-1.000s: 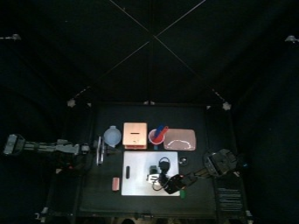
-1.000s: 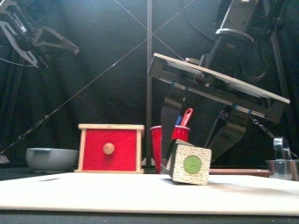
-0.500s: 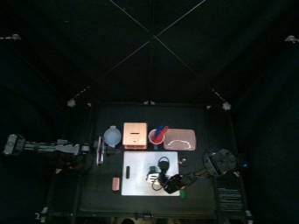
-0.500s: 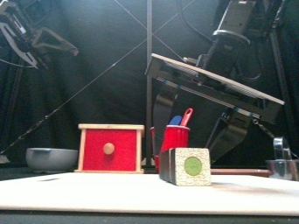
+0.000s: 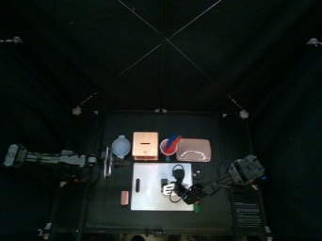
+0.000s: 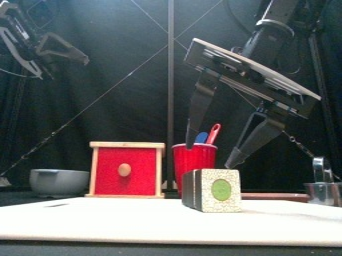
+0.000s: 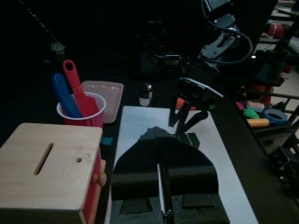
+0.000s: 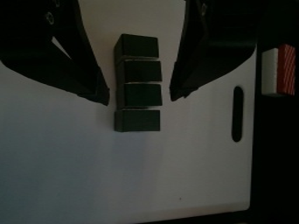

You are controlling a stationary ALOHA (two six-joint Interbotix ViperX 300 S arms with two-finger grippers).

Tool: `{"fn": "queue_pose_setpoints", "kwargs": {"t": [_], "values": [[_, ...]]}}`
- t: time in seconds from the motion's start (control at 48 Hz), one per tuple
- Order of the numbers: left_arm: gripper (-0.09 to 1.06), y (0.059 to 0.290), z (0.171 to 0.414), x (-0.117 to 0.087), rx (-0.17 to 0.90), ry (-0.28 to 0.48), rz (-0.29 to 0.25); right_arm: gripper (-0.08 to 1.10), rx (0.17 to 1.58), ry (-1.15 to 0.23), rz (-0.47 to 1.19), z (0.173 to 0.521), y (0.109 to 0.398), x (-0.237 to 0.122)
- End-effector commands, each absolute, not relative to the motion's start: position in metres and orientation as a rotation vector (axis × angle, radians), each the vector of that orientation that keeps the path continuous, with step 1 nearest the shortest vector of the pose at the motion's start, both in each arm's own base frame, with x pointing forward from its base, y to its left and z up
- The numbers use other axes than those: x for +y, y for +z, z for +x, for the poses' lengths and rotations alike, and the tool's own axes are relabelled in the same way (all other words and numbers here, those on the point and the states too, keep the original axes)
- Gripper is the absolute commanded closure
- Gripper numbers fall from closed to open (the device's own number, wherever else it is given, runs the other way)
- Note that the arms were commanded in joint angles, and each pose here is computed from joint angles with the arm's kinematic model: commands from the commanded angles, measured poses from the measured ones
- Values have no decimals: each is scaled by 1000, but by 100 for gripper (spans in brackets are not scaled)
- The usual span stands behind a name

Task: Place sushi on board then cut the sushi with the knife then place the pieces on the plate
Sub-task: Pick knife at handle with right hand

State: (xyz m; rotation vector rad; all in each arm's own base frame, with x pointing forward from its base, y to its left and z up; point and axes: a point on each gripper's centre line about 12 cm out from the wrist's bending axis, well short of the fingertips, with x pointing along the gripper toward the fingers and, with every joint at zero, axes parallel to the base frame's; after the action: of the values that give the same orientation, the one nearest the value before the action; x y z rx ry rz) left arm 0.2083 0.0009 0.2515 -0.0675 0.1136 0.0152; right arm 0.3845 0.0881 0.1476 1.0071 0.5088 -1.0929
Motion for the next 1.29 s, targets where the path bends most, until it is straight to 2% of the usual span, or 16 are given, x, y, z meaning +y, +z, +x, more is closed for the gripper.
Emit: {"fn": "queue_pose_setpoints", "kwargs": {"t": [0.021, 0.521, 0.771, 1.125, 1.292], "values": [[100, 256, 210, 1, 103, 16, -71, 13, 479, -1013, 1023, 382, 172, 78], [100, 255, 210, 1, 101, 18, -75, 13, 431, -698, 873, 373, 189, 39], [99, 255, 210, 3, 101, 33, -112, 13, 426, -553, 825, 371, 199, 24], [99, 255, 210, 5, 102, 44, -135, 13, 466, -431, 738, 351, 197, -12], [99, 255, 210, 8, 100, 64, -166, 13, 455, -397, 665, 340, 204, -29]]}}
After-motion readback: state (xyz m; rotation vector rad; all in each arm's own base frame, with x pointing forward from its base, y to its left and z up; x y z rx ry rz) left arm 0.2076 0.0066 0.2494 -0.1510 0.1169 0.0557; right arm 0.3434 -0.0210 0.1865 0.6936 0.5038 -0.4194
